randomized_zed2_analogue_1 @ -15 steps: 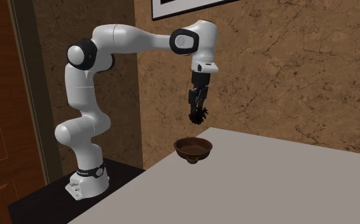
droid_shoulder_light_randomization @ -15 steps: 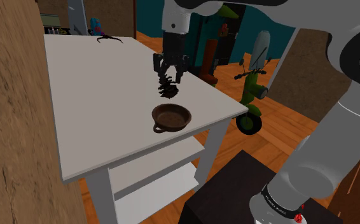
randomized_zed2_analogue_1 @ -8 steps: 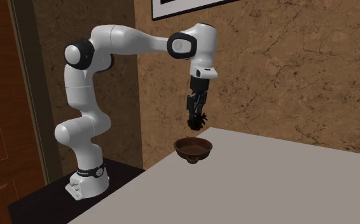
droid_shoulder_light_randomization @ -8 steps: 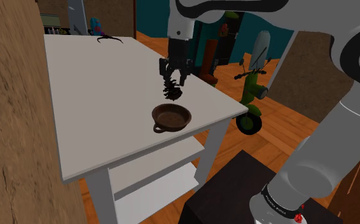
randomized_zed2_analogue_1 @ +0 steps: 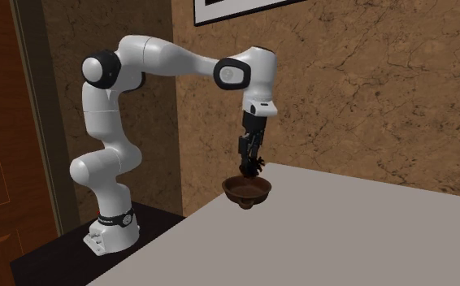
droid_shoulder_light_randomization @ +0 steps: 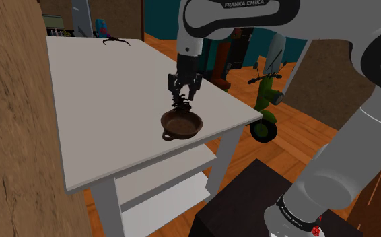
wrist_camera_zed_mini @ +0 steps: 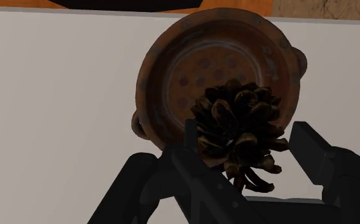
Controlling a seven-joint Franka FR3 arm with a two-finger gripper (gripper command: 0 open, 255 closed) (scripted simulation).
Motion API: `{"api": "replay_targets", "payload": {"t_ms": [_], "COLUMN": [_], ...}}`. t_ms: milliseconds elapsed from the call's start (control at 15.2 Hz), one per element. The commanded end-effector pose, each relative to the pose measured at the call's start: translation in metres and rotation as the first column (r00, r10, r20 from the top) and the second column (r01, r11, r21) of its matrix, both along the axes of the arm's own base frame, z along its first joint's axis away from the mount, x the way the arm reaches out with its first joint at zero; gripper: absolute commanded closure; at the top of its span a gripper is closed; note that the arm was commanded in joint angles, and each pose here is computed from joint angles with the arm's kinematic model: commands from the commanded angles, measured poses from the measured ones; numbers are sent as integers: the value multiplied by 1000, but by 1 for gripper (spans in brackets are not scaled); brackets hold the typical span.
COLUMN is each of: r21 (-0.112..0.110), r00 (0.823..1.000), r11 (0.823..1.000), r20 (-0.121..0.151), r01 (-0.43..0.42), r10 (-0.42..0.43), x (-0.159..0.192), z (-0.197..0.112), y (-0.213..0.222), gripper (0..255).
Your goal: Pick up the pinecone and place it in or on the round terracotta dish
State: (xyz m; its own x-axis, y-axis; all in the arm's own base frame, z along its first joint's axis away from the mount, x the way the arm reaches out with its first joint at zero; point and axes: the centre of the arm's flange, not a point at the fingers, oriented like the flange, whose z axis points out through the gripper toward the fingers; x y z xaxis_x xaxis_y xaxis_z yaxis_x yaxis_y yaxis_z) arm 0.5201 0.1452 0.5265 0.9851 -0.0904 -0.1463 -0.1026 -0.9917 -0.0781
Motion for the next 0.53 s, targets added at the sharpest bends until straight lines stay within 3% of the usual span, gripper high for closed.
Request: {"api": "replay_targets", "payload": {"t_ms": [0,462], "r21": [0,0], "r00": [1000,1000], "r11": [1000,1000], "r20": [1,1], "r01": [0,0], "r10": [0,0], "x": [0,0], "z": [-10,-26], "y": [1,1], "gripper": [255,255]}}
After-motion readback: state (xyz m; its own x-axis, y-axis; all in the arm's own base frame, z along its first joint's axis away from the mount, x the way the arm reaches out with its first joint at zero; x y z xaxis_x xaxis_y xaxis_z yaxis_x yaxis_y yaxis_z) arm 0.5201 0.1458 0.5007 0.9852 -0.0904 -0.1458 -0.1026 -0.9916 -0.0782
